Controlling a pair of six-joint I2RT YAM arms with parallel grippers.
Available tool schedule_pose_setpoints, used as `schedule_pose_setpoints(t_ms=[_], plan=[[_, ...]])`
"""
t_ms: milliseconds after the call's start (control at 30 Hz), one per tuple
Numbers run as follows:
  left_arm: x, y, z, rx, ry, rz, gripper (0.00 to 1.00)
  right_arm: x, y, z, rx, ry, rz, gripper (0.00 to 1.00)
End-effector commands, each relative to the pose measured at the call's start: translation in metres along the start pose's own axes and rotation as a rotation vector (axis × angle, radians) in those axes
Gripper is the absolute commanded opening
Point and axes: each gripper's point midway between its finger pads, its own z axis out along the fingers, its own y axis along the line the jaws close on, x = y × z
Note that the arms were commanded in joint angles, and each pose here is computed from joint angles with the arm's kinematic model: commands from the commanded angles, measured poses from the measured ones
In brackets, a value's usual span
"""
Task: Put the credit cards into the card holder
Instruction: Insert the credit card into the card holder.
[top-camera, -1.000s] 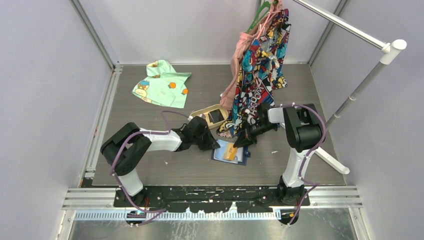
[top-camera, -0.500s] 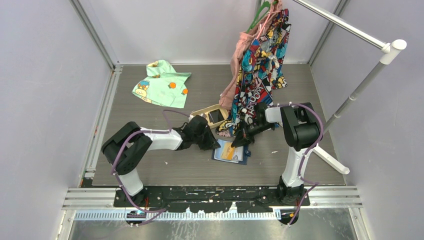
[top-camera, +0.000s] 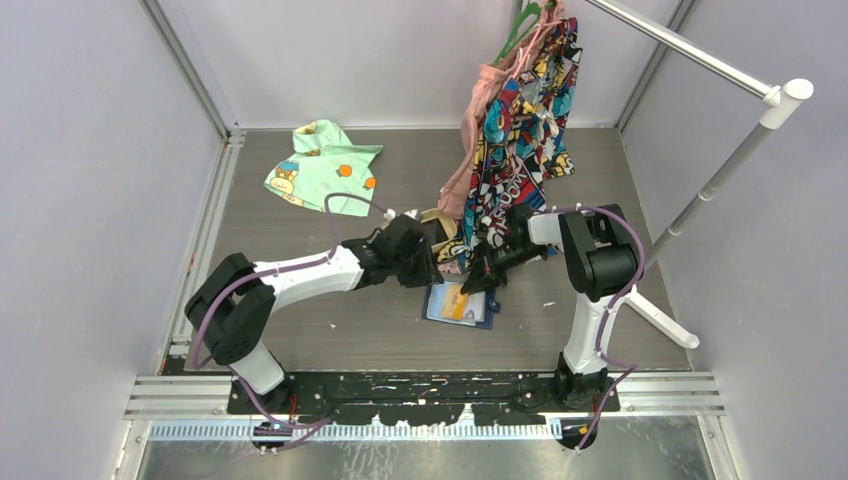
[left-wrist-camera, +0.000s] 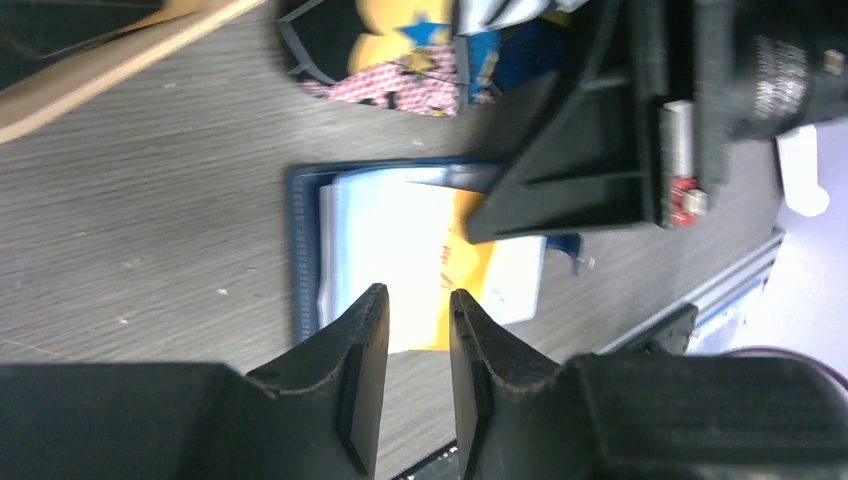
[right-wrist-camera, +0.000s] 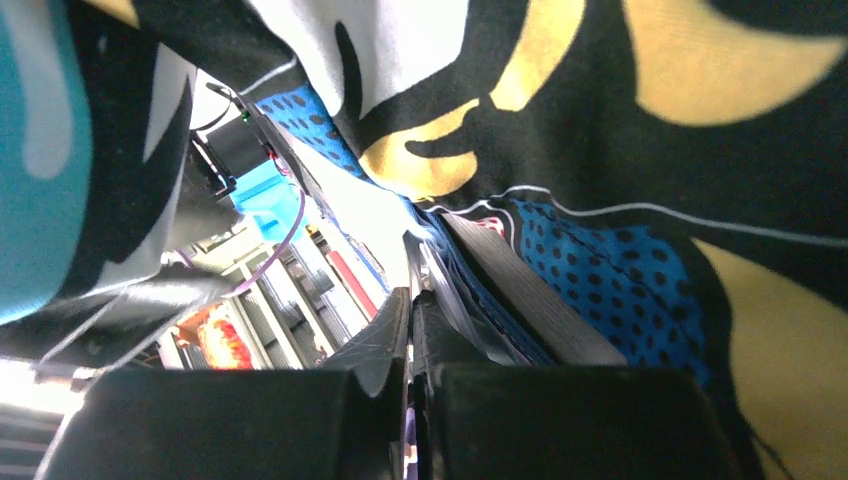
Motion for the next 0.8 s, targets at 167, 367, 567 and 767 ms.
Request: schedule_pose_setpoints(t_ms=[167,367,567,767], plan=[[0.028,-0.079,0.002,0.146,0.106,0.215,0.16,-0.009,-0.018,0.005,0.09,-0.018,-0.01,0.06],[0.045,-0.087,0.025,0.094,0.19,0.259,0.12,-0.011,-0.019,0.006,0.094,-0.013,0.0,0.06],[0.046,-0.082,0.038,0.033,0.221,0.26,0.11,-0.011,-0.019,0.006,0.095,-0.012,0.003,0.06],[0.047,-0.072,0.043,-0.017,0.219,0.286,0.12,-0.01,-0.019,0.006,0.093,-0.01,0.01,0.07]])
